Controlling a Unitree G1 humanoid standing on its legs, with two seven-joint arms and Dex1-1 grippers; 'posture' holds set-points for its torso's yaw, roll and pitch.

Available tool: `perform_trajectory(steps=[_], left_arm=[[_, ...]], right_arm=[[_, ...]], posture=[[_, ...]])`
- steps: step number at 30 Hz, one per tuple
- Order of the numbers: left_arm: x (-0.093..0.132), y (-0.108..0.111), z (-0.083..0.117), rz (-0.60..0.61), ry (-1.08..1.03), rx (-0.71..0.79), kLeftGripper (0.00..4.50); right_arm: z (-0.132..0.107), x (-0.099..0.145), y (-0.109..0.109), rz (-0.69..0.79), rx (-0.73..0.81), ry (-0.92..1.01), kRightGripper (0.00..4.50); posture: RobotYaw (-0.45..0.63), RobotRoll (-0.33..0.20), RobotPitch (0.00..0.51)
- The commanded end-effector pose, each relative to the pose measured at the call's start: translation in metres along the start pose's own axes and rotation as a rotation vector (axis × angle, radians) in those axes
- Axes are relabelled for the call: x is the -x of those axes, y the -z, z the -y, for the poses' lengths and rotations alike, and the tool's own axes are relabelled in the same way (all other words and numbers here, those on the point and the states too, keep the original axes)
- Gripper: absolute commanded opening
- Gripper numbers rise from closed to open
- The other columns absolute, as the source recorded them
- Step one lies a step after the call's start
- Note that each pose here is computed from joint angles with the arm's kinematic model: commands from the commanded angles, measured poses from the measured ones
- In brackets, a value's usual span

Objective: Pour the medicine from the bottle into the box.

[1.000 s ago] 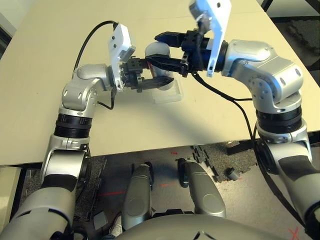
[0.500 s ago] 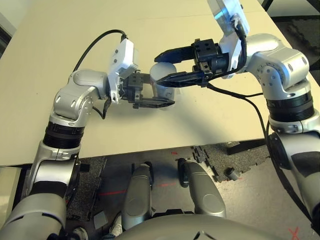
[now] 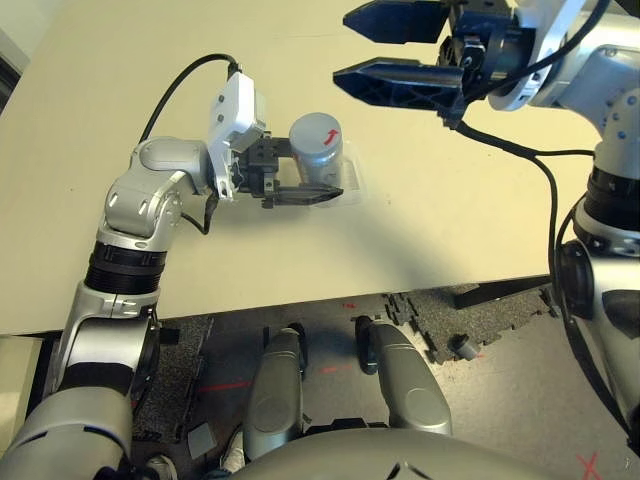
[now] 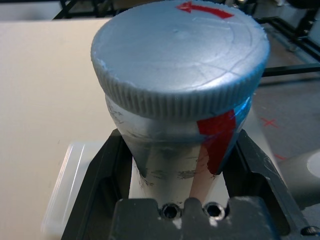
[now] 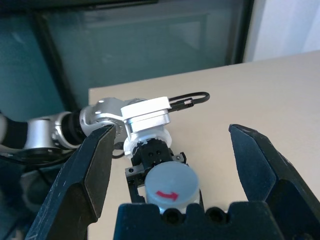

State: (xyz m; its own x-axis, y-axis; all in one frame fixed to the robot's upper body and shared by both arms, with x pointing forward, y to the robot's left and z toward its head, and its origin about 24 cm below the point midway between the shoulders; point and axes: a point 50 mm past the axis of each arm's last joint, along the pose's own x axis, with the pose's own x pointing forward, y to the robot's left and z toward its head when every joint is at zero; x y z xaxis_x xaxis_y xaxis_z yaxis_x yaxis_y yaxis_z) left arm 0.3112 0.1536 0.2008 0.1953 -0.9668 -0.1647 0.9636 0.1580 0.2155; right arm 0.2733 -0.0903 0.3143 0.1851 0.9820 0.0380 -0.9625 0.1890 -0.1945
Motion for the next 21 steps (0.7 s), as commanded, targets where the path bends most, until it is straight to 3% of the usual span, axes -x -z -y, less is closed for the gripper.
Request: perform_trajectory(steps=[1,7,21], left_arm=[[0.0,-0.001,-0.006,-0.013,-0.008,-0.024,2.76],[-0.003,-0.002,-0.008,-0.004,-0.007,-0.028,2.76],[-0.007,-0.007,-0.006,0.007,0.005,-0.034,2.76]], right_arm=[[-0.001,-0.008,0.018,-0.086,0.026,0.06,4.5],[0.0,-0.02,0.037,-0.16,0.095,0.104,4.5],[0.004,-0.032,0.045,-0.181,0.136,0.102,4.5]], posture=[[0.02,0.0,0.213],[0.02,0.0,0.213],[0.03,0.0,0.22]])
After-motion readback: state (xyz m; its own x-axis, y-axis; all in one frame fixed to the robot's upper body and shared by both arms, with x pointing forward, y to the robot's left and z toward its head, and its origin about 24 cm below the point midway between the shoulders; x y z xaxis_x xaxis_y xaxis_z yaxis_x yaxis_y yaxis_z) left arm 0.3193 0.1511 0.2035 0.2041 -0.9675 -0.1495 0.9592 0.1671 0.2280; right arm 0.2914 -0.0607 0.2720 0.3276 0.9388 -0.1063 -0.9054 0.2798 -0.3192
